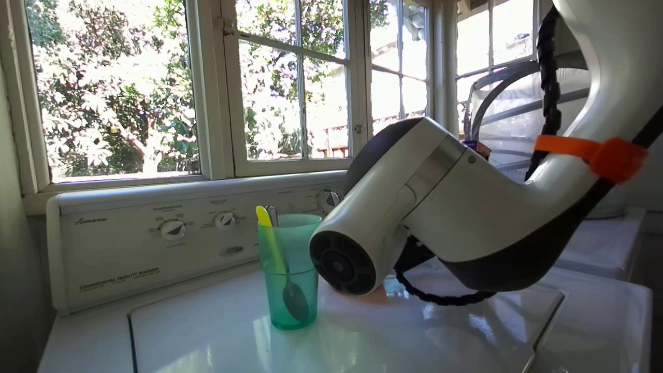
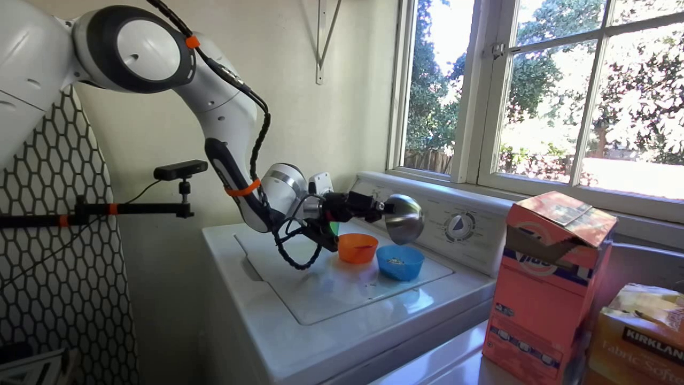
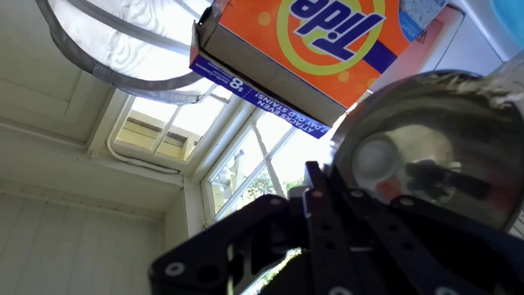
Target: Pour the contents in the silver bowl into the blue bowl.
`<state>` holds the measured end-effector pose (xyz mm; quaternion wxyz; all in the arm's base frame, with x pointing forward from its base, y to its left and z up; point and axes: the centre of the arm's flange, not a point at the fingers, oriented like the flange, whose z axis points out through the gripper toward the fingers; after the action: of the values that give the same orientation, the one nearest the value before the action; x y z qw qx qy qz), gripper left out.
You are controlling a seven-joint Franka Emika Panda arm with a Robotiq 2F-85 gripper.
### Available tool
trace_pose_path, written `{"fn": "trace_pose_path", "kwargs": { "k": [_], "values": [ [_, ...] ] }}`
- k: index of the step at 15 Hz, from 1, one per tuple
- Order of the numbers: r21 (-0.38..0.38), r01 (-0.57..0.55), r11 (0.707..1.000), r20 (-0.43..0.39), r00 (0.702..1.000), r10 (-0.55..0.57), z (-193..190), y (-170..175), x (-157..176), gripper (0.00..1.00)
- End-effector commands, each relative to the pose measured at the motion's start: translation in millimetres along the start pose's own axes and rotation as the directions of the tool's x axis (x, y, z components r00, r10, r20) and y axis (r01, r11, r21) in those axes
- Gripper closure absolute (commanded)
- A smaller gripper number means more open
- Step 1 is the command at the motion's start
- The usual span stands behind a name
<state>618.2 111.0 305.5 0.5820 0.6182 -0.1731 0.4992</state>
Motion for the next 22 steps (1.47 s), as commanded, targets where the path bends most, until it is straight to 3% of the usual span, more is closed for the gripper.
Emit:
{"fn": "trace_pose_path", "kwargs": {
  "k": [1, 5, 11, 12, 16, 20, 22],
  "values": [
    [-0.044, -0.018, 0.999, -0.048, 0.999, 0.016, -0.2, 6.3, 1.6, 0.99],
    [-0.085, -0.03, 0.996, -0.065, 0.998, 0.024, 1.1, 9.6, 3.2, 0.99],
    [-0.055, -0.037, 0.998, -0.042, 0.998, 0.035, 3.2, 8.7, 4.5, 0.99],
    [-0.057, -0.026, 0.998, -0.071, 0.997, 0.022, -2.3, 7.1, 5.7, 0.99],
    [0.12, -0.054, 0.991, 0.062, 0.997, 0.046, 1.1, 7.0, 8.3, 0.99],
    [0.174, -0.081, 0.981, 0.156, 0.986, 0.054, 17.4, 12.6, 10.8, 0.99],
    [0.194, -0.107, 0.975, 0.243, 0.968, 0.058, 31.2, 16.1, 9.5, 0.99]
  ]
}}
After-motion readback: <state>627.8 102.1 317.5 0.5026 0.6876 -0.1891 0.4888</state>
